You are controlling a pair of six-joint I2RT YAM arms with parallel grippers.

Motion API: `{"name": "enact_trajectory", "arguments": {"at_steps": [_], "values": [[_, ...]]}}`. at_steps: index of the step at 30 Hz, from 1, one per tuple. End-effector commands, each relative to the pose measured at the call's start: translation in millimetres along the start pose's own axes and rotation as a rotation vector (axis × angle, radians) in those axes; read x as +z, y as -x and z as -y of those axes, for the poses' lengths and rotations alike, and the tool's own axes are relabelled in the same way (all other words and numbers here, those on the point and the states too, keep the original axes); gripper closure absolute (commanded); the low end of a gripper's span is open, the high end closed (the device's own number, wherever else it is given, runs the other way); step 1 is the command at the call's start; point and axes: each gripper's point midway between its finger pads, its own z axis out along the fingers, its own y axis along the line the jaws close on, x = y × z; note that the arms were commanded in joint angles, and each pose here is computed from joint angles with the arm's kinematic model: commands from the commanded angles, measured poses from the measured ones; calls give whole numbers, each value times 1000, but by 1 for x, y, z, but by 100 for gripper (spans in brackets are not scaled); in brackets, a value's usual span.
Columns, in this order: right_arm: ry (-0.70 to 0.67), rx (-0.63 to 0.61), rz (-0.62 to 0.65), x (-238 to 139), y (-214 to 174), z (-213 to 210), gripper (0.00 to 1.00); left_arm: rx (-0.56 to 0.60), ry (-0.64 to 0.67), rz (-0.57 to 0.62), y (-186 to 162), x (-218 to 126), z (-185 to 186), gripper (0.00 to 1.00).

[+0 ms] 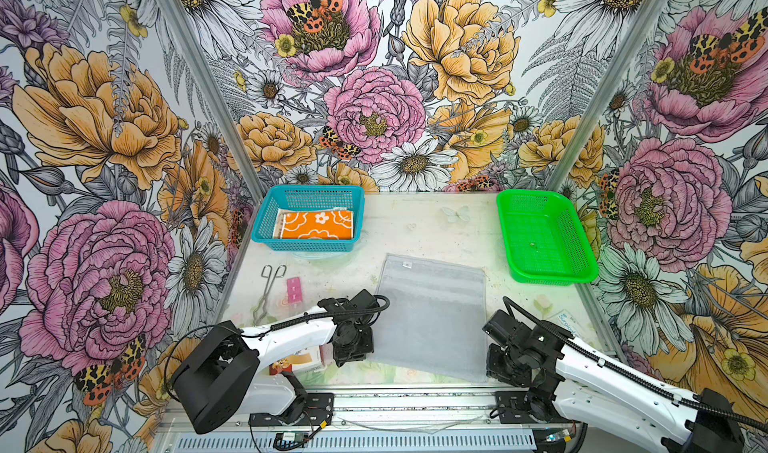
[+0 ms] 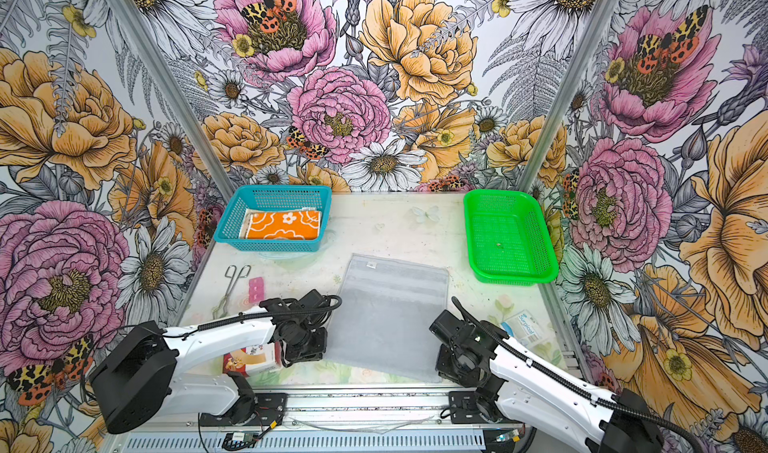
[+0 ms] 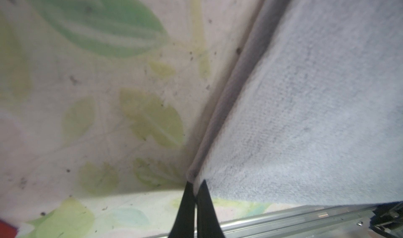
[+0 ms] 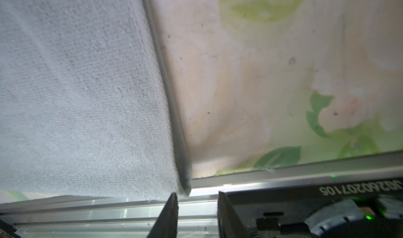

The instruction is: Fold and stack the towels

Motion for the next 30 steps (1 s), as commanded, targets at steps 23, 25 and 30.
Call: {"name": "enact_trajectory", "arguments": {"at_steps": [23,25,30], "values": [[18,73,62,40,2,-1,90,30,-12,-5,1,3,5,100],[16,73,66,40,3,-2,98,29,-14,-3,1,3,6,100],[32,62,65,34,2,-7,100,34,-37,-4,-1,-1,10,100]]}}
